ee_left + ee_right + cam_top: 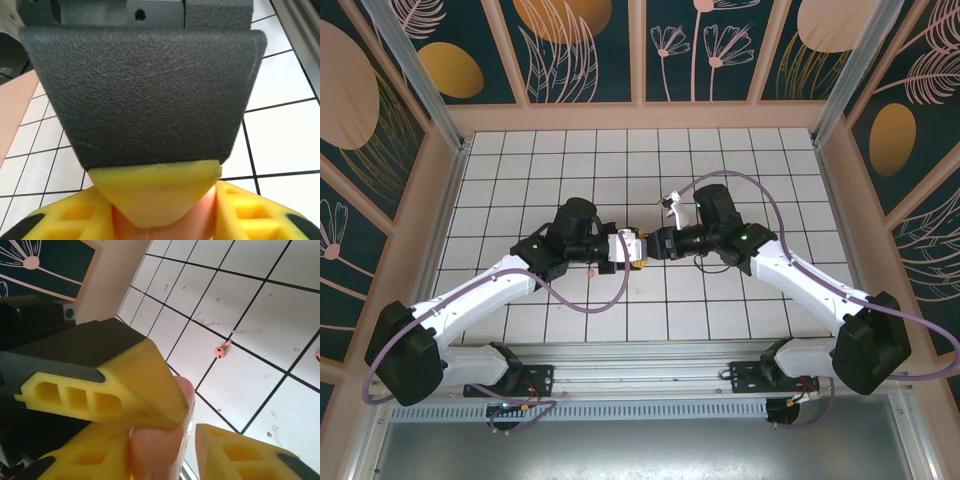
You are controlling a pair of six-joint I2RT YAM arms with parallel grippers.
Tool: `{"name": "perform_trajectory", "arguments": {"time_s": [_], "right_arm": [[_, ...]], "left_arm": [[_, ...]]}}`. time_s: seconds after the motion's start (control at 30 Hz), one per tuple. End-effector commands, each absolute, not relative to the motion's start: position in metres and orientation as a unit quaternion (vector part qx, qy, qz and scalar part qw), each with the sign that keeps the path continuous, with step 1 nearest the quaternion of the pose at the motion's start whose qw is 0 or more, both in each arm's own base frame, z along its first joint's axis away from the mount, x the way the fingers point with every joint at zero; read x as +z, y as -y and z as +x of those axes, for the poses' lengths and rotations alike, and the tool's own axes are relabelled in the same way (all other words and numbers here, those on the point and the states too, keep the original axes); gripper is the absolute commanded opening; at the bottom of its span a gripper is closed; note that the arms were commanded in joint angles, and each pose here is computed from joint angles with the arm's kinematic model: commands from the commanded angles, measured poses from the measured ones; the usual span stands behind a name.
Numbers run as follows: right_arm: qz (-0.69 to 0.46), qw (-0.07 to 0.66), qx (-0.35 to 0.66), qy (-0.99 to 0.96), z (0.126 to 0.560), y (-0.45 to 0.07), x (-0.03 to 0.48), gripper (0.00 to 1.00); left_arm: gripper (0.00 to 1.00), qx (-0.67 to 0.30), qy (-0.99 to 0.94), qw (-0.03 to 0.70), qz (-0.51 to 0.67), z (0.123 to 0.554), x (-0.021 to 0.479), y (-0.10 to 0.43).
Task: Insert the wireless bluetooth earbuds into the charging case
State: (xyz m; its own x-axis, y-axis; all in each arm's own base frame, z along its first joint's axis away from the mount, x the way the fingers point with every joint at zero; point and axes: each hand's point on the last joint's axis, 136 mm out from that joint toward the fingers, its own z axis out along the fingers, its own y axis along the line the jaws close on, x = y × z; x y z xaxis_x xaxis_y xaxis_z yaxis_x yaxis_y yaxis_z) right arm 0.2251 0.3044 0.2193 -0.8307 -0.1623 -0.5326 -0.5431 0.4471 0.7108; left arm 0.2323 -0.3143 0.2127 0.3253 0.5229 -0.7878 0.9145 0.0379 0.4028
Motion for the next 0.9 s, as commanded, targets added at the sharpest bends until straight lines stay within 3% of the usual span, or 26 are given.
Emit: {"name": "perform_trajectory", "arguments": {"time_s": [0.0,0.2,0.3,0.4,0.7,0.87], "right_arm": [[-0.219,0.208,0.470,-0.829,0.230,-0.307,0.222,0.33],[-0.221,0.207,0.469,-0.830,0.229,-0.307,0.222,0.23],[-0.221,0.215,0.464,-0.831,0.230,-0.305,0.223,0.18],[-0.219,0.232,0.464,-0.827,0.232,-0.303,0.227,0.17],[-0.180,0.267,0.474,-0.819,0.246,-0.290,0.230,0.17],[-0.143,0.273,0.481,-0.821,0.245,-0.279,0.225,0.17]], "left_arm": [[0.23,-0.225,-0.518,0.498,0.658,0.224,0.233,0.319],[0.25,-0.218,-0.522,0.502,0.654,0.227,0.234,0.318],[0.33,-0.215,-0.525,0.504,0.651,0.229,0.234,0.318],[0.43,-0.215,-0.541,0.502,0.640,0.234,0.235,0.318],[0.61,-0.245,-0.608,0.494,0.572,0.247,0.225,0.317],[0.65,-0.284,-0.624,0.503,0.526,0.253,0.234,0.307]]}}
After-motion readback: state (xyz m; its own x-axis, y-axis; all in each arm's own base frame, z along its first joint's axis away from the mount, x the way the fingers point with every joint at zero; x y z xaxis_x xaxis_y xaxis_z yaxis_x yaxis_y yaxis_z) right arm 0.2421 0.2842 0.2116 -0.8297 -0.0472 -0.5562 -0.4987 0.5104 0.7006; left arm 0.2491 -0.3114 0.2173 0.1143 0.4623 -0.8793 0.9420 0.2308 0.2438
